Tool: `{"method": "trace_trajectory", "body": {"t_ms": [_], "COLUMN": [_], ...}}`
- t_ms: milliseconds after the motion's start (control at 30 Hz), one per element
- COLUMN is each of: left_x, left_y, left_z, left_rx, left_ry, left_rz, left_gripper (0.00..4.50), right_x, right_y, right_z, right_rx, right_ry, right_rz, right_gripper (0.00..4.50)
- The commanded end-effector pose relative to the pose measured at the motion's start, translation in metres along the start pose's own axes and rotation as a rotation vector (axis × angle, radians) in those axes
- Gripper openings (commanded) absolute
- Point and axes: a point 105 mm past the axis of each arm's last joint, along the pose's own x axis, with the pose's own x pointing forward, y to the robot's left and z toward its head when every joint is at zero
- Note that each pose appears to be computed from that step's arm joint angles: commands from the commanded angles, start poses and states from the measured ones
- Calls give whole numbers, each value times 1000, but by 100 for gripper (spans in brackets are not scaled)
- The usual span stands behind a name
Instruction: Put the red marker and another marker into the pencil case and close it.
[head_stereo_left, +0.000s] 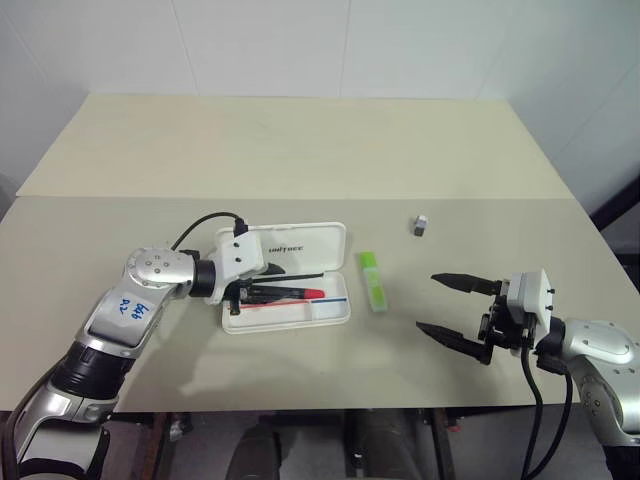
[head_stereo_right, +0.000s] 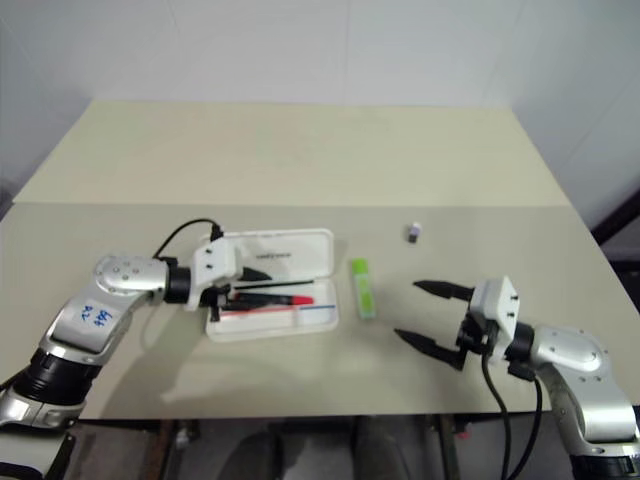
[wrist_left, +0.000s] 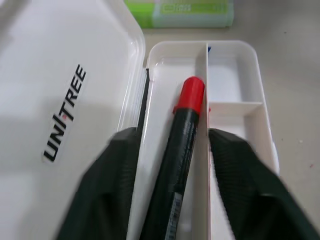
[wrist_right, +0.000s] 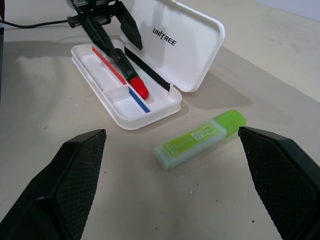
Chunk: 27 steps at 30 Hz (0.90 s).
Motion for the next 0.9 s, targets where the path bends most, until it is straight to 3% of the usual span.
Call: {"method": "trace_trajectory", "body": {"t_ms": [33,133,333,433,600,900], "left_x": [-2,-2,-6,-22,-44,-62], "left_y": [-8,-18,-32,-31,-25,-21], "left_z": [23,32,67,82,79,47], "left_rx": [47,60,48,16,16,-74], "left_ry": [-62,-85,-242,-397,-518,-470], "left_rz": [-36,-62,-67,-44,67,300], "left_gripper": [355,447,447,447,447,447], "right_x": [2,4,7,15,33,73], "right_y": [2,3,6,1,-2,1], "right_z": [9,9,11,20,32,31], "right_rx": [-45,-46,-49,-49,-12,48], "right_ry": [-22,-22,-21,-48,-65,85], "right_rz": [8,9,-17,-104,-214,-196], "right_gripper": [450,450,450,450,450,450]}}
